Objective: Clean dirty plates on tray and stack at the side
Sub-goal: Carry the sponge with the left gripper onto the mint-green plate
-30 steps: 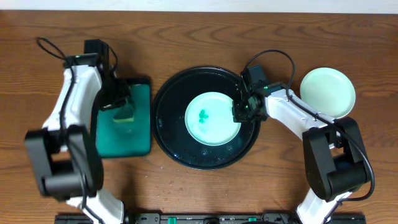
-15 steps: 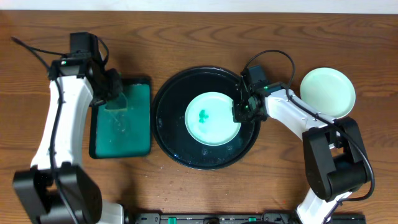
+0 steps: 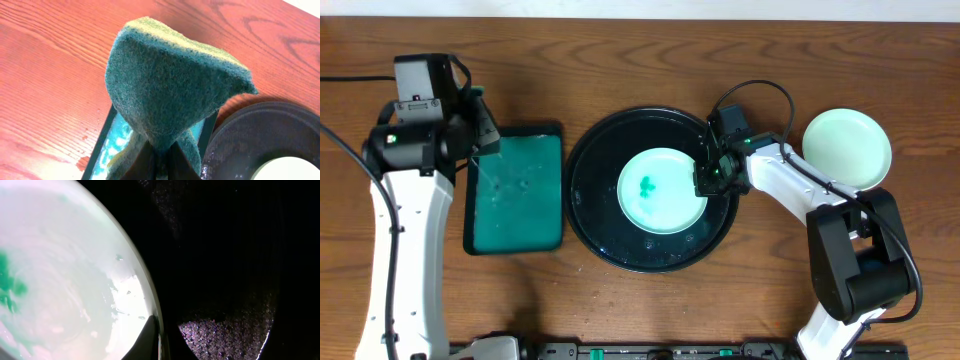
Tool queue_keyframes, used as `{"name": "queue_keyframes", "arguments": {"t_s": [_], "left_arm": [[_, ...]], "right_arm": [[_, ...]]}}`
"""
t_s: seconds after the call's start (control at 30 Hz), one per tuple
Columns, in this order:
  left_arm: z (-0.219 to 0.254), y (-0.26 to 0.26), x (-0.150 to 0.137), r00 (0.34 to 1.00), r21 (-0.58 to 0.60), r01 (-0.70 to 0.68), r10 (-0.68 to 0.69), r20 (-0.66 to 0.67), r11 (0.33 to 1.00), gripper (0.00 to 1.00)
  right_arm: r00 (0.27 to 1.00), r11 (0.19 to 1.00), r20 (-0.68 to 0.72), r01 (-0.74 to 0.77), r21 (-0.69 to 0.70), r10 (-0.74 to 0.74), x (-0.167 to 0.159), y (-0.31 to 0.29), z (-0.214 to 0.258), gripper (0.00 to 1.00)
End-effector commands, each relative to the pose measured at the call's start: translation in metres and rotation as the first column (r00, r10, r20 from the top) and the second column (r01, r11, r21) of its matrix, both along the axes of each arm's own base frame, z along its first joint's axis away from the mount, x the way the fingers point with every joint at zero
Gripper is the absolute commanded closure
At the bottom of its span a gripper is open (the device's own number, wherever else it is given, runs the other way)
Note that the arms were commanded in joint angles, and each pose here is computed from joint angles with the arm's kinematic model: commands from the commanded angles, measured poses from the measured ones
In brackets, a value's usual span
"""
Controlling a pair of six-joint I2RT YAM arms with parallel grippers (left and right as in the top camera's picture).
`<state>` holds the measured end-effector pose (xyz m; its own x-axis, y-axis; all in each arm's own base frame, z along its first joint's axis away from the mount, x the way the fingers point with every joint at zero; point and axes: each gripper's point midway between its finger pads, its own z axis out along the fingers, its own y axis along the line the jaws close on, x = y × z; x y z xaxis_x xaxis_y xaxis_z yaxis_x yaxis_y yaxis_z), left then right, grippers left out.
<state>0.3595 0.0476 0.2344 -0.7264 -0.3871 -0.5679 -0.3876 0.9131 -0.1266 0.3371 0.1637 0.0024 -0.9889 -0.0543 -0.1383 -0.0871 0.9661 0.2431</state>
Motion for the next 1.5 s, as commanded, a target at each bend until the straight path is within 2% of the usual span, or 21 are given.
{"name": "queue_keyframes", "arguments": {"t_s": [0.0, 0.23, 0.37, 0.57, 0.67, 0.73, 0.9, 1.07, 1.47], "left_arm": [[0.007, 0.005, -0.005, 1.000, 0.022, -0.021, 0.021, 0.009, 1.000, 0.93], [-0.022, -0.002, -0.021, 0.988, -0.057, -0.086, 0.078, -0.130, 0.995, 0.93], [-0.044, -0.016, -0.030, 0.970, -0.140, -0.082, 0.047, -0.238, 0.987, 0.93], [-0.072, -0.018, -0.036, 0.933, -0.150, -0.101, 0.041, -0.358, 0.984, 0.92], [-0.088, -0.027, -0.038, 0.909, -0.199, -0.094, 0.003, -0.417, 0.976, 0.93], [-0.100, -0.045, -0.036, 0.890, -0.295, -0.059, -0.084, -0.449, 0.954, 0.93], [-0.106, -0.052, -0.035, 0.881, -0.328, -0.056, -0.108, -0.461, 0.943, 0.93], [-0.103, -0.073, -0.038, 0.871, -0.344, 0.018, -0.183, -0.456, 0.939, 0.93], [-0.102, -0.209, -0.028, 0.835, -0.402, 0.272, -0.422, -0.353, 0.874, 0.93]], "right_arm": [[0.994, 0.999, -0.100, -0.039, 0.016, 0.041, -0.029, 0.012, -0.021, 0.99], [0.994, 0.999, -0.097, -0.039, 0.017, 0.041, -0.029, 0.012, -0.021, 0.99], [0.994, 0.999, -0.097, -0.039, 0.017, 0.041, -0.028, 0.012, -0.021, 0.99], [0.994, 0.999, -0.098, -0.039, 0.017, 0.040, -0.029, 0.012, -0.021, 0.99], [0.994, 0.999, -0.099, -0.039, 0.016, 0.041, -0.029, 0.012, -0.021, 0.99], [0.994, 0.999, -0.100, -0.039, 0.016, 0.040, -0.029, 0.012, -0.021, 0.99], [0.993, 0.999, -0.106, -0.041, 0.031, 0.044, -0.030, 0.014, -0.021, 0.99], [0.994, 0.999, -0.100, -0.041, 0.036, 0.045, -0.029, 0.016, -0.020, 0.99], [0.993, 0.998, -0.110, -0.043, 0.048, 0.048, -0.031, 0.017, -0.020, 0.99]]}}
